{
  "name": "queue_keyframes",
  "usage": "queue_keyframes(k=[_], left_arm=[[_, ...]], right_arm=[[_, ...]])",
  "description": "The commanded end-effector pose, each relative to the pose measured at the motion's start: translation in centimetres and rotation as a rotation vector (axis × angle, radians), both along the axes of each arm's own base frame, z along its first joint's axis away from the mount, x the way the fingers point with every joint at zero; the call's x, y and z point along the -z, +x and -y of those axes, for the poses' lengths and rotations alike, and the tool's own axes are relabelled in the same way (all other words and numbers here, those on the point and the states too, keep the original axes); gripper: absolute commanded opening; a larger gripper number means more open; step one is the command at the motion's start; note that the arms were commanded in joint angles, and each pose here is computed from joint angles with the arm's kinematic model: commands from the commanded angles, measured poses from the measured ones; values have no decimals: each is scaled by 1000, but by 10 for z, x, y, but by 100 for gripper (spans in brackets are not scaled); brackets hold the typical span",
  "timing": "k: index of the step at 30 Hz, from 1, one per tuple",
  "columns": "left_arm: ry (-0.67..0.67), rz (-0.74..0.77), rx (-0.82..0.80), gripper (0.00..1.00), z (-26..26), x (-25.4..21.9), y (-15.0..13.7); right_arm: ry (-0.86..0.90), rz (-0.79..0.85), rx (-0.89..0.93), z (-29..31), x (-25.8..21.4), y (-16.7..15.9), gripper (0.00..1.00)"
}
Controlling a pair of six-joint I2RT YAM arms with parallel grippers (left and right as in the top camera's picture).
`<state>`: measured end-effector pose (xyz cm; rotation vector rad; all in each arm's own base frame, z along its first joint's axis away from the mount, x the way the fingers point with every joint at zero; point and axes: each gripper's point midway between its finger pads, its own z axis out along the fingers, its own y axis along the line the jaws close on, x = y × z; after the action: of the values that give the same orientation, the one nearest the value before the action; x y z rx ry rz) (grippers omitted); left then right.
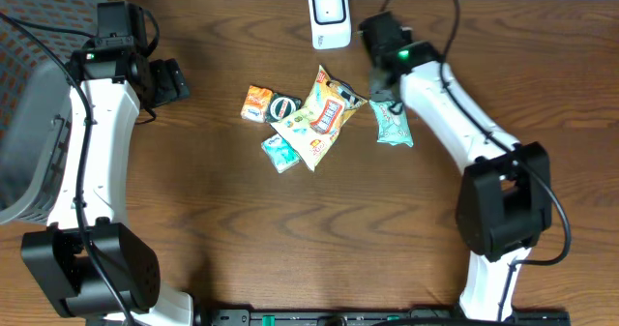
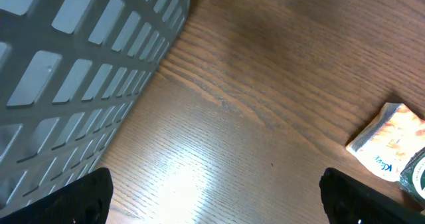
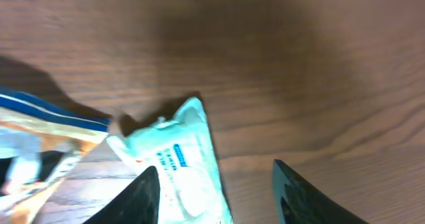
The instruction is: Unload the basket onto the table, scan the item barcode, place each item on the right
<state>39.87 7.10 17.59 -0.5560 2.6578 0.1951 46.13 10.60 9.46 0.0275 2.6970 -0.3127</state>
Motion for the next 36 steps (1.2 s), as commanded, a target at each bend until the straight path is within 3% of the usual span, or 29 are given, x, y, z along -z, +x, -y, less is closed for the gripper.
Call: queue_keyframes(k=[1, 7, 14, 22, 25, 31, 36], left_arm=[[-1, -18, 7, 98, 0, 6, -1], [-1, -18, 7, 98, 0, 6, -1], [-1, -18, 7, 98, 0, 6, -1], [-1, -18, 7, 98, 0, 6, -1], [-1, -18, 7, 98, 0, 6, -1], [-1, -18, 7, 98, 0, 6, -1], [-1, -18, 7, 97, 0, 6, -1]], right_arm=[[127, -93, -20, -4, 24, -15, 46], [225, -143, -80, -10, 59, -27, 48], [216, -152, -83, -6, 85, -38, 51], [217, -147, -83, -6, 88, -38, 21], [220, -139, -85, -7, 87, -36, 2], [231, -87, -92, -12, 69, -21, 1], [268, 78, -111, -24, 14, 22, 1]])
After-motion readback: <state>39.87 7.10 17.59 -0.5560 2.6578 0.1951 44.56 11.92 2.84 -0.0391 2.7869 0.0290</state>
